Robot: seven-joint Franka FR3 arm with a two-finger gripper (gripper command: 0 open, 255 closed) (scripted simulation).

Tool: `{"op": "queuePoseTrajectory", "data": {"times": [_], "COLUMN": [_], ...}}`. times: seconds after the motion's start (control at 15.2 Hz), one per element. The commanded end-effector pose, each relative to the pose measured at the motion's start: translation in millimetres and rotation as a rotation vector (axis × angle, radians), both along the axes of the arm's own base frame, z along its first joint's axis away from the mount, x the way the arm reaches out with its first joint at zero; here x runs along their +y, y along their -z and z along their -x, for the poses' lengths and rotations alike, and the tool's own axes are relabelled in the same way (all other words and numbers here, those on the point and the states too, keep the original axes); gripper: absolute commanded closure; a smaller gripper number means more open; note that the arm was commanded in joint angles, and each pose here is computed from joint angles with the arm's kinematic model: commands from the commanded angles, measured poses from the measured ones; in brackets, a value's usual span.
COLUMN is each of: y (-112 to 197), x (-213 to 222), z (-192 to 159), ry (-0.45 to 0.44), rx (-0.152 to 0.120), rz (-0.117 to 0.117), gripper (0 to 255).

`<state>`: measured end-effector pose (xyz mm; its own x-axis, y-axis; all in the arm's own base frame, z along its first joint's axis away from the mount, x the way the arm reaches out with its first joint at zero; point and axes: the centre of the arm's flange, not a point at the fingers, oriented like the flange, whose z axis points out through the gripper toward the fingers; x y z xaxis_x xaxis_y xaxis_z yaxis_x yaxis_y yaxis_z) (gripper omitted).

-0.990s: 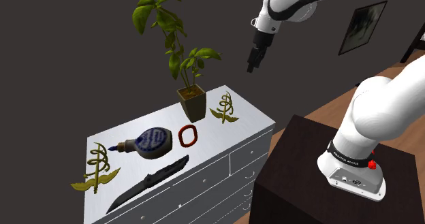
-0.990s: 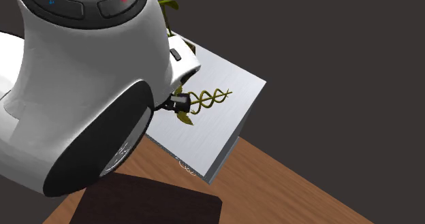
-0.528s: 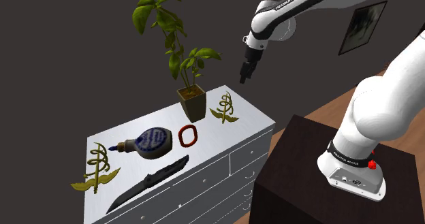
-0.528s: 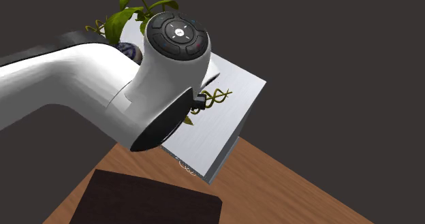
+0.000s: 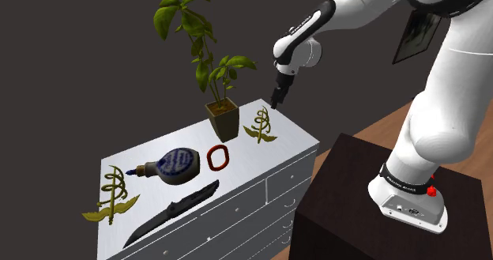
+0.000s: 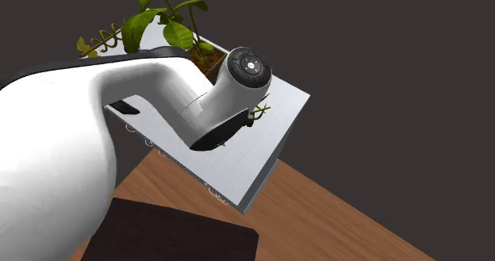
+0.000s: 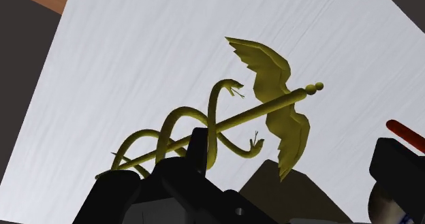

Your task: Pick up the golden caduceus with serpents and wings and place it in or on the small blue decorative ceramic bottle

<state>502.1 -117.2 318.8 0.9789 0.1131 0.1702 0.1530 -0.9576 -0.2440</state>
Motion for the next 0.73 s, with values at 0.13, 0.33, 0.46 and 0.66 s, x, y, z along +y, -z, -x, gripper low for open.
{"op": "queuePoseTrajectory", "data": {"times": [0.13,0.33,0.46,0.66], "y": [46,81,97,112], "x": [-13,-20,-21,-17], "z": [-27,-46,-53,-55], "ry": [-0.010,-0.017,-0.019,-0.019], "rx": [0.006,0.011,0.013,0.013], "rz": [-0.014,-0.025,-0.028,-0.028], "gripper": [0,0,0,0]}}
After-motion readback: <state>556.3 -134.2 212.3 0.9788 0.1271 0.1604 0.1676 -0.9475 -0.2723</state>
